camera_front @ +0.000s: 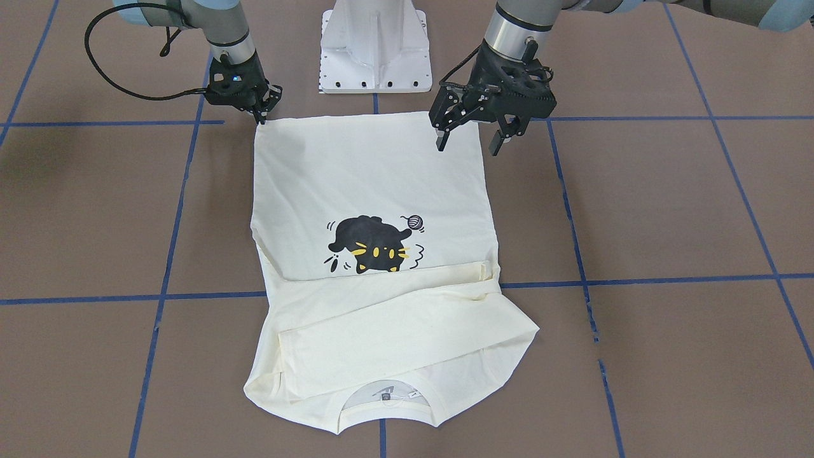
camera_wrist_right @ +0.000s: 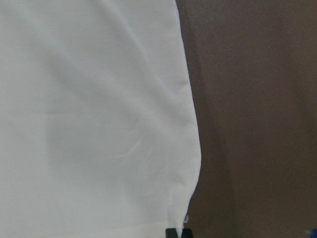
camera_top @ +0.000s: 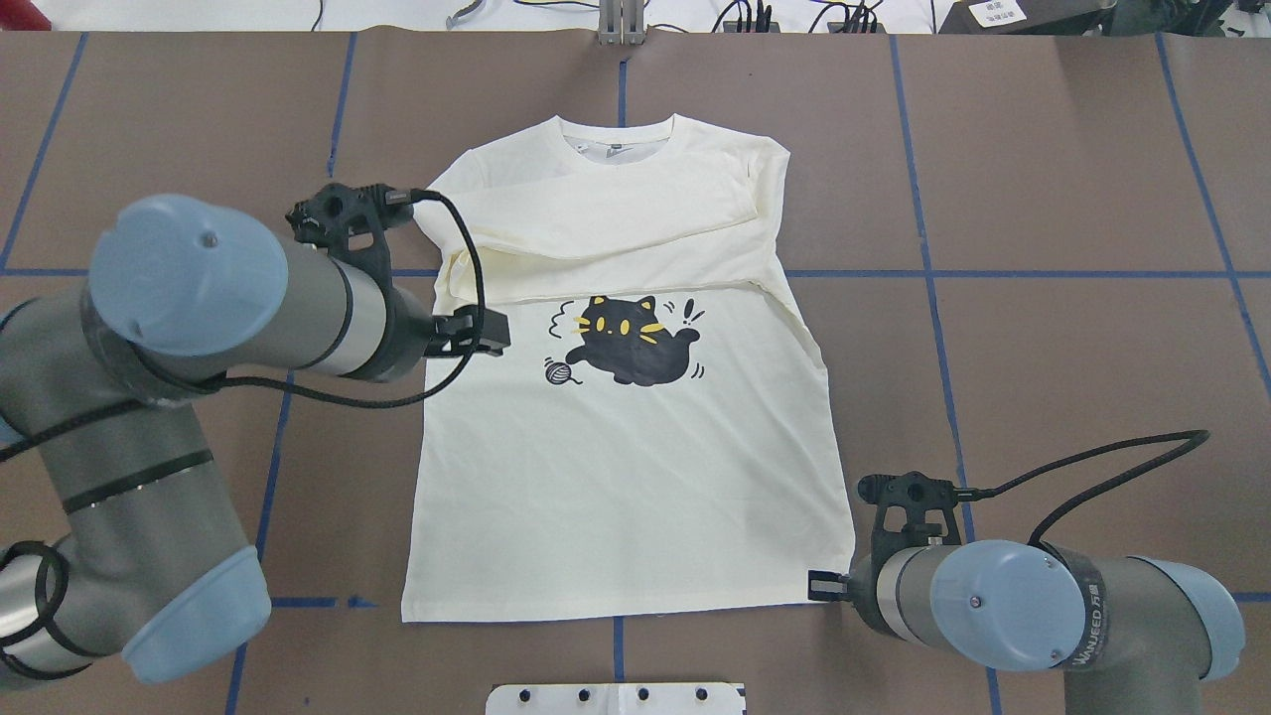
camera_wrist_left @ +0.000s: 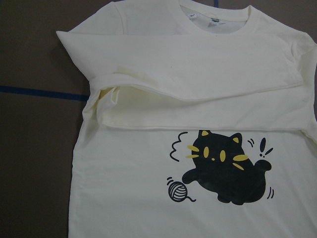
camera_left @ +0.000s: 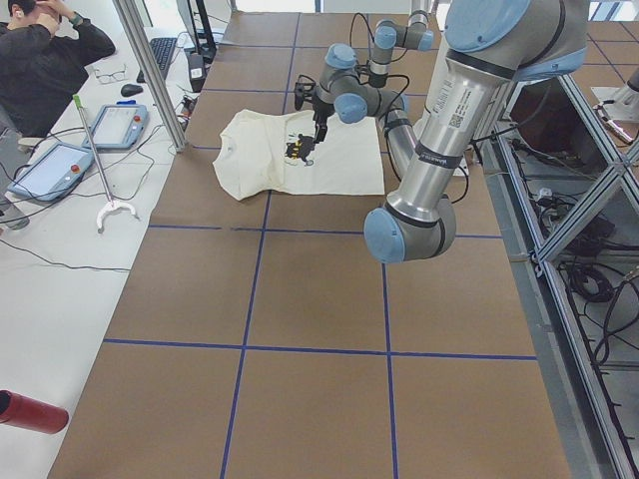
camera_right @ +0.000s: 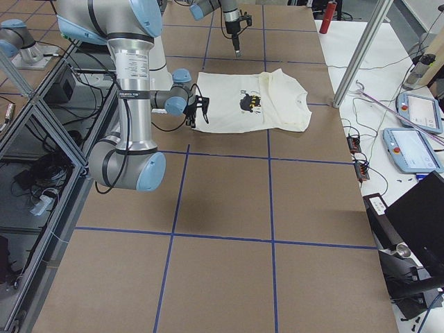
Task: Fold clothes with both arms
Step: 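Grasp the hem corners nearest the robot with both grippers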
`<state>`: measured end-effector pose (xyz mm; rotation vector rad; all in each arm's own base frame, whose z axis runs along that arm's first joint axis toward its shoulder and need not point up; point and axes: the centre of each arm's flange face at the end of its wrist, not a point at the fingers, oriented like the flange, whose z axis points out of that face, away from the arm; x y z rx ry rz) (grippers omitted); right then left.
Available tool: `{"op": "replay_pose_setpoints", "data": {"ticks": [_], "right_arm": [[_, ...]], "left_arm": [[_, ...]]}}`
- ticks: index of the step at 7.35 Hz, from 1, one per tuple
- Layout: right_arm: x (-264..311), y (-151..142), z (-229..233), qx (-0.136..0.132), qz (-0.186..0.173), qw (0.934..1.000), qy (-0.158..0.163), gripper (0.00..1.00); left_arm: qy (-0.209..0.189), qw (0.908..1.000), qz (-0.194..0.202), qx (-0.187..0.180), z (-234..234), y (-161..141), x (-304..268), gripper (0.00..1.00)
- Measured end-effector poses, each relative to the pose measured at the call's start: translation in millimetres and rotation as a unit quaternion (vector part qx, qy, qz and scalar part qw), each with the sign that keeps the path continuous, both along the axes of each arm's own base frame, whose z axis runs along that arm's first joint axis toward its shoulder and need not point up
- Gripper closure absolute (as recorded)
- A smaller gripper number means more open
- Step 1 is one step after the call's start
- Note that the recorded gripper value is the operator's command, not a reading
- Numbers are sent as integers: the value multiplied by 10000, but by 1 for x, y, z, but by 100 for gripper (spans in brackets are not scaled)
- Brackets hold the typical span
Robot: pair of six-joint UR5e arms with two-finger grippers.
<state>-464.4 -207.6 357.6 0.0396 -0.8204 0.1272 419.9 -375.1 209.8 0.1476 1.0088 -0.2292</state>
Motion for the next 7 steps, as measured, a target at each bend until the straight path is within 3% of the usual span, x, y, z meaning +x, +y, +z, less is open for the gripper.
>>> {"op": "replay_pose_setpoints", "data": {"ticks": [4,7], "right_arm": [[10,1,-27,11,57,9995,-314,100],[14,-5,-31,16,115,9993,-356,100]], "left_arm": [[-338,9952,87,-916,82,123,66,8],[-642,9917,84,-1111,112,157,76,18]]}}
